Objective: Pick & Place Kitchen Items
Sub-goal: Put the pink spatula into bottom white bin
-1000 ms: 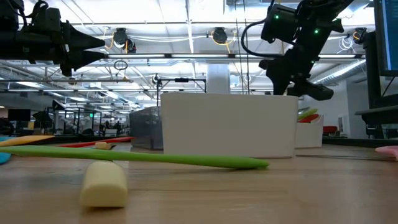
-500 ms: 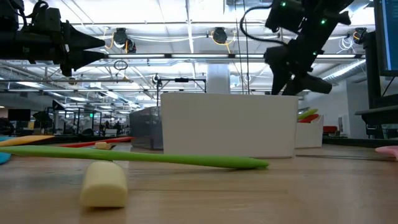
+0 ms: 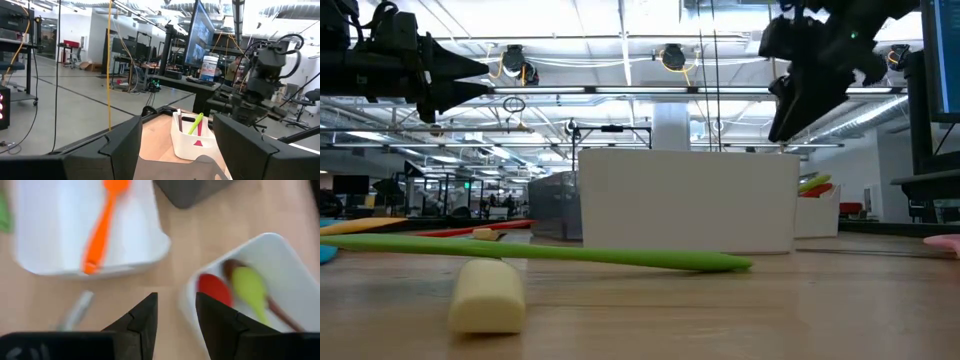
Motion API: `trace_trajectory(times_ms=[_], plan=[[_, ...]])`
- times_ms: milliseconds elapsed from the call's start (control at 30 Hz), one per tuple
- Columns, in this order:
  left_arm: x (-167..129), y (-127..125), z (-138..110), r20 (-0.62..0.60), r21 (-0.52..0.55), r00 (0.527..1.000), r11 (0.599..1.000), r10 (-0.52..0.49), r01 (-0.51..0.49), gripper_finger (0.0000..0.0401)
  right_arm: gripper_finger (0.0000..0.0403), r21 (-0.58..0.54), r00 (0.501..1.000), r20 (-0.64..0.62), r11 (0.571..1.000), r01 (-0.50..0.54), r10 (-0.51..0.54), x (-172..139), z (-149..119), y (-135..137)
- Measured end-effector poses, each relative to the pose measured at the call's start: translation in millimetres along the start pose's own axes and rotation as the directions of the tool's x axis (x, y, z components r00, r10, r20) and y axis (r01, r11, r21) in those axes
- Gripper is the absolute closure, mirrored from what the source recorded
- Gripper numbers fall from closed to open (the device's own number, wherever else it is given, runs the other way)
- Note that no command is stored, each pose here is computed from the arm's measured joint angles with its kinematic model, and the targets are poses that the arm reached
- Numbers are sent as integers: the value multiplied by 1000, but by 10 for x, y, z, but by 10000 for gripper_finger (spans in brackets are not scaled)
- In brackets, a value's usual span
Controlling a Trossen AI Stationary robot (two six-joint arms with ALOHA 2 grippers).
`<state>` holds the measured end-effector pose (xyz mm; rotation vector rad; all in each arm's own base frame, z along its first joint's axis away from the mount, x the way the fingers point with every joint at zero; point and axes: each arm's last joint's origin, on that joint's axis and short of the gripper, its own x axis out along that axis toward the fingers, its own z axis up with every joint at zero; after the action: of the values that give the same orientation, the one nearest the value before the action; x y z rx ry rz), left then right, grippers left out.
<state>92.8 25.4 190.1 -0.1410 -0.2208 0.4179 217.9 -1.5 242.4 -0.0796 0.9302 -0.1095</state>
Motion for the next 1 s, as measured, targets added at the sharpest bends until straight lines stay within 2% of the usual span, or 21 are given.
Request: trace_trajectory(times_ms=[267, 367, 467, 633, 733, 833, 933, 1000], plan=[[0, 0, 0, 0, 1, 1000, 1000, 0, 0, 151, 279, 225, 996, 39, 971, -85, 78, -79, 9, 237], [0, 0, 0, 0, 1, 1000, 1000, 0, 0, 151, 288, 361, 993, 52, 926, -115, 103, -99, 12, 320], [0, 0, 0, 0, 1, 1000, 1000, 0, 0, 151, 307, 505, 990, 66, 851, -143, 127, -117, 17, 397], [0, 0, 0, 0, 2, 1000, 1000, 0, 0, 151, 350, 709, 981, 64, 683, -174, 183, -151, -3, 529], [0, 0, 0, 0, 3, 1000, 1000, 0, 0, 151, 376, 819, 958, 45, 539, -198, 283, -175, -20, 613], [0, 0, 0, 0, 5, 1000, 1000, 0, 0, 151, 397, 905, 925, 22, 386, -179, 379, -205, -42, 704], [0, 0, 0, 0, 7, 1000, 1000, 0, 0, 151, 398, 960, 890, -1, 249, -126, 457, -239, -66, 795], [0, 0, 0, 0, 7, 1000, 1000, 0, 0, 151, 393, 980, 864, -18, 179, -84, 502, -262, -84, 851]])
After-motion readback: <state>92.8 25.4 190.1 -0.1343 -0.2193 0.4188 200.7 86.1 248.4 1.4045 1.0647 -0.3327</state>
